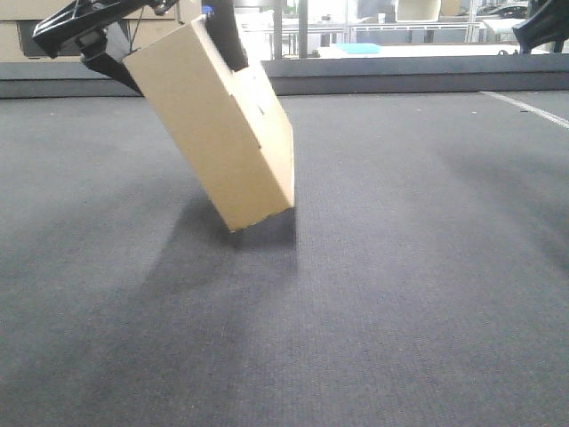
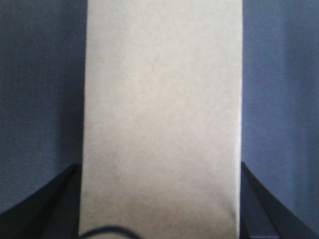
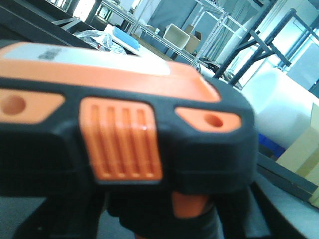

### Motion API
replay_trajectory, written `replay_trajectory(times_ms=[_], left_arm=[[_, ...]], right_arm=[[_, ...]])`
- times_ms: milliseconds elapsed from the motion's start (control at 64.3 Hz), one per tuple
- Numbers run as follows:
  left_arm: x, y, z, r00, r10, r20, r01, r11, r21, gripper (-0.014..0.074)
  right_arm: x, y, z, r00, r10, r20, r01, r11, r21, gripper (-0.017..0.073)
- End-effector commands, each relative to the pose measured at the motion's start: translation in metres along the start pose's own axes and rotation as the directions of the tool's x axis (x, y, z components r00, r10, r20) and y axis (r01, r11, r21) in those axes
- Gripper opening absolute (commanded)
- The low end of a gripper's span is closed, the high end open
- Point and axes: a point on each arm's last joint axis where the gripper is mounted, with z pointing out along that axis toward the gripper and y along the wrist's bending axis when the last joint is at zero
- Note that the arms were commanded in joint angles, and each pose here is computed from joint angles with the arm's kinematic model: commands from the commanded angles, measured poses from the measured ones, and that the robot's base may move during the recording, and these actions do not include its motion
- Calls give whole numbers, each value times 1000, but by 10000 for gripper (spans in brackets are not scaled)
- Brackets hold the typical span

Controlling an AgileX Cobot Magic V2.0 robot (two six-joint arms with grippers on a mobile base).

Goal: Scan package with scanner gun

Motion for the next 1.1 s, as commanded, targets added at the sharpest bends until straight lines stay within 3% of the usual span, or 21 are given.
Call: replay_trajectory(times_ms=[0,187,311,591,669,731,855,980,1088], left_arm=[[-3,-3,-6,999,-30,17,29,999,44,-111],[-3,-7,-6,998,-63,18,61,995,82,-111],[-5,-9,-6,997,-74,38,69,992,104,-111],[-5,-8,-6,997,-73,32,70,992,101,-111],[-4,-8,-6,999,-44,30,41,994,97,-111],[-3,-6,-6,1000,-21,17,19,996,84,-111],[-7,6,-8,1000,-3,-8,3,999,48,-111],[-15,22,-17,1000,18,-12,-18,1000,17,-111],[-22,39,-25,1000,27,-14,-27,1000,-14,-111]], right_arm=[[-10,-3,-1,997,-34,71,32,999,31,-162],[-15,8,-6,996,-25,82,27,999,-20,-162],[-14,8,-7,998,4,58,-3,1000,-9,-162],[-13,7,-7,998,9,54,-8,1000,-3,-162],[-13,7,-7,998,26,54,-25,1000,-4,-162],[-14,7,-7,994,95,57,-95,996,-4,-162],[-11,4,-5,967,251,42,-251,968,3,-162],[-3,-3,-1,904,427,21,-428,903,38,-162],[4,-9,3,844,537,17,-537,841,67,-162]])
